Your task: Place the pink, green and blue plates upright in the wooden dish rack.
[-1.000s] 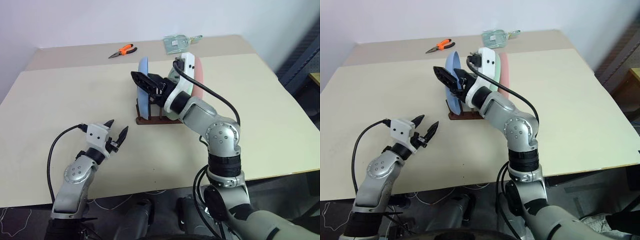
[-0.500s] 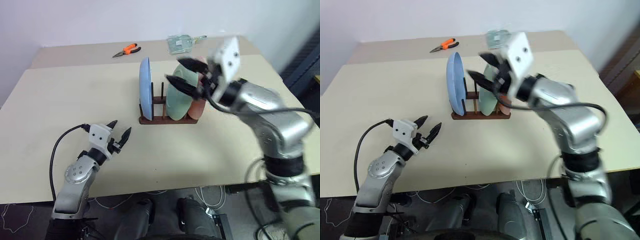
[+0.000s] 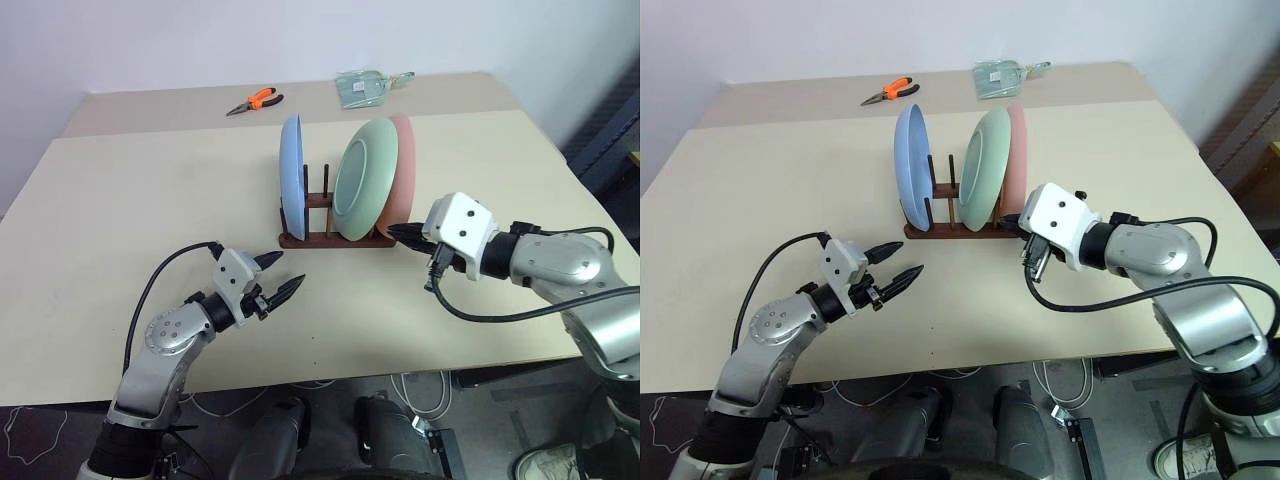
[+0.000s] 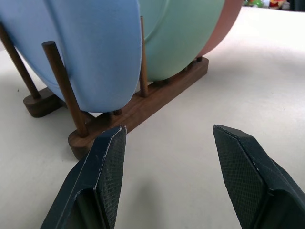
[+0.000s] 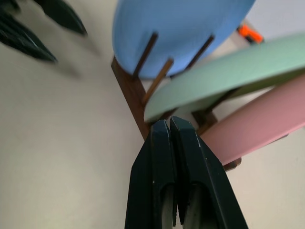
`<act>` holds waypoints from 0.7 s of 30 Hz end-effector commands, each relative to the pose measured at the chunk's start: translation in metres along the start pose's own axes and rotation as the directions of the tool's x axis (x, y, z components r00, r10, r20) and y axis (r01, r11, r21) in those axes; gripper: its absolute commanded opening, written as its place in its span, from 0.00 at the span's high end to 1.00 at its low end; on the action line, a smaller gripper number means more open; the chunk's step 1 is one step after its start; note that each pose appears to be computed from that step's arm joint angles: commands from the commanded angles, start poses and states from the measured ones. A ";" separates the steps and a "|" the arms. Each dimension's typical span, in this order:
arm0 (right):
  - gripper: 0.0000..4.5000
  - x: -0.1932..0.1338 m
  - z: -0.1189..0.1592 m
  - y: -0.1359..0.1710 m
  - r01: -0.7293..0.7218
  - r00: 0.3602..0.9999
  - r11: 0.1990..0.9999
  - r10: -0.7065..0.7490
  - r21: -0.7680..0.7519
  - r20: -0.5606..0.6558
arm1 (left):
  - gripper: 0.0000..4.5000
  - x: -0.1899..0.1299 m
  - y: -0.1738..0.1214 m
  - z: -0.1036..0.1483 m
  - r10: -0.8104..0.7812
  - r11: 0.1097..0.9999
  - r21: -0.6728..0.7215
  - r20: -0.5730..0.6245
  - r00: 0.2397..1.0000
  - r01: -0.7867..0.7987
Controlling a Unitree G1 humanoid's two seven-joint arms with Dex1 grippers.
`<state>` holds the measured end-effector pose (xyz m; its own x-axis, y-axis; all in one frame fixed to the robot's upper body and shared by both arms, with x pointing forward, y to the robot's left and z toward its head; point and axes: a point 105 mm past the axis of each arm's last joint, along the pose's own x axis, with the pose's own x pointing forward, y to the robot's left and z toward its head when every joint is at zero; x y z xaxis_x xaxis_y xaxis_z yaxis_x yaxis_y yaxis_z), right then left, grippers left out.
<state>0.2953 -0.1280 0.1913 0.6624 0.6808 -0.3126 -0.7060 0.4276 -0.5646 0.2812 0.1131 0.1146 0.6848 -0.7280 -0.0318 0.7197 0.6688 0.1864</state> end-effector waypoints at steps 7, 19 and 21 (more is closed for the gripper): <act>0.99 0.021 0.020 -0.012 0.060 0.996 0.992 -0.053 -0.107 0.070 | 0.34 -0.002 -0.004 0.010 0.007 1.000 0.018 0.032 0.999 -0.007; 0.99 0.026 0.046 -0.005 0.041 0.988 0.990 -0.019 -0.138 0.156 | 0.34 -0.003 -0.005 0.006 0.028 1.000 0.007 0.027 0.999 -0.028; 0.99 0.025 0.043 -0.005 0.037 0.990 0.989 -0.016 -0.142 0.143 | 0.34 -0.003 -0.005 0.006 0.029 1.000 0.007 0.026 0.999 -0.029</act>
<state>0.3098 -0.0888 0.2057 0.6313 0.7423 -0.2247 -0.6716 0.3784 -0.6370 0.2775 0.1144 0.1114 0.7109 -0.7027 -0.0288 0.6960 0.6970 0.1725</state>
